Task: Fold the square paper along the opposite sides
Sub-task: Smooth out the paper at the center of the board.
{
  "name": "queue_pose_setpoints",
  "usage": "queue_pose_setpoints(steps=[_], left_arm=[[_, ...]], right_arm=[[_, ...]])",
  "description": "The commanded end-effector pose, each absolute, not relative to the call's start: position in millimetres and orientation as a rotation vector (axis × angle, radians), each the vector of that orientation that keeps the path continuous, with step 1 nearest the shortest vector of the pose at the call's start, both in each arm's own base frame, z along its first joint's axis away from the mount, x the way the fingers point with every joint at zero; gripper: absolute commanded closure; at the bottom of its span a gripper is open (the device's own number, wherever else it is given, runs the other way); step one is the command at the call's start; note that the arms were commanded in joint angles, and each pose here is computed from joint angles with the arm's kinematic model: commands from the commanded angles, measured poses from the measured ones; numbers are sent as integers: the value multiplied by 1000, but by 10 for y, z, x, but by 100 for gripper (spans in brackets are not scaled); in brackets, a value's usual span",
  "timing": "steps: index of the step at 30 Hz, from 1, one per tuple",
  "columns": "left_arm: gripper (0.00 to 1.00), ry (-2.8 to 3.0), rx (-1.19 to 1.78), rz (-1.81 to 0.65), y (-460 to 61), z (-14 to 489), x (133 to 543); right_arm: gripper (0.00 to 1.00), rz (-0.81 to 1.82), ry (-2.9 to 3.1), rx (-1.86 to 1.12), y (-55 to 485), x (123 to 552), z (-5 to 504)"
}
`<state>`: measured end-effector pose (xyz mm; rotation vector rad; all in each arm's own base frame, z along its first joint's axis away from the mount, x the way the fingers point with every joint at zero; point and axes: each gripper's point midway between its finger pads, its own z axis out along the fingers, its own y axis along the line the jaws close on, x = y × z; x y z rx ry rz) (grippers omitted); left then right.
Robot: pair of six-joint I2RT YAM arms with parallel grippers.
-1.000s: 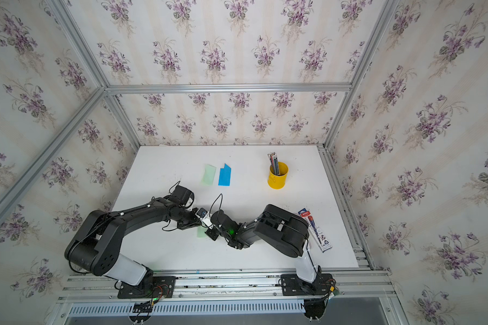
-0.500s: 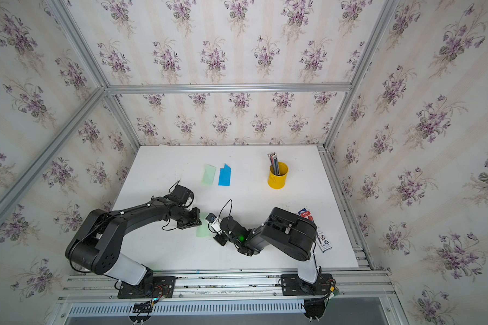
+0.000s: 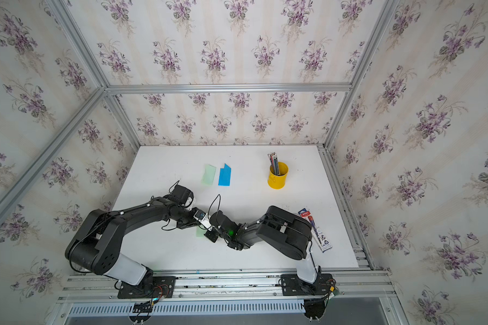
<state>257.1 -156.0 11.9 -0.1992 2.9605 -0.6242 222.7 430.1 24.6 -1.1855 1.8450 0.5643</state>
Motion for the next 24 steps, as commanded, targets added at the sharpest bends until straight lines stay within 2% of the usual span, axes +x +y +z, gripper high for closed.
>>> queue_pose_setpoints(steps=[1, 10, 16, 22, 24], left_arm=[[100, 3036, -219, -406, -1290, -17, 2425], [100, 3046, -226, -384, -1195, -50, 2436], [100, 3041, -229, -396, -1176, -39, 2432], [100, 3030, -194, -455, -1239, -21, 2430], [100, 3023, -190, -460, -1241, -13, 2427]], right_arm=[[100, 562, 1875, -1219, 4255, 2159, 104], [100, 512, 1976, -1243, 3858, 1924, -182], [100, 490, 1991, -1251, 3733, 1873, -201], [100, 585, 1863, -1186, 4145, 2026, 438], [100, 603, 1836, -1189, 4263, 2057, 481]])
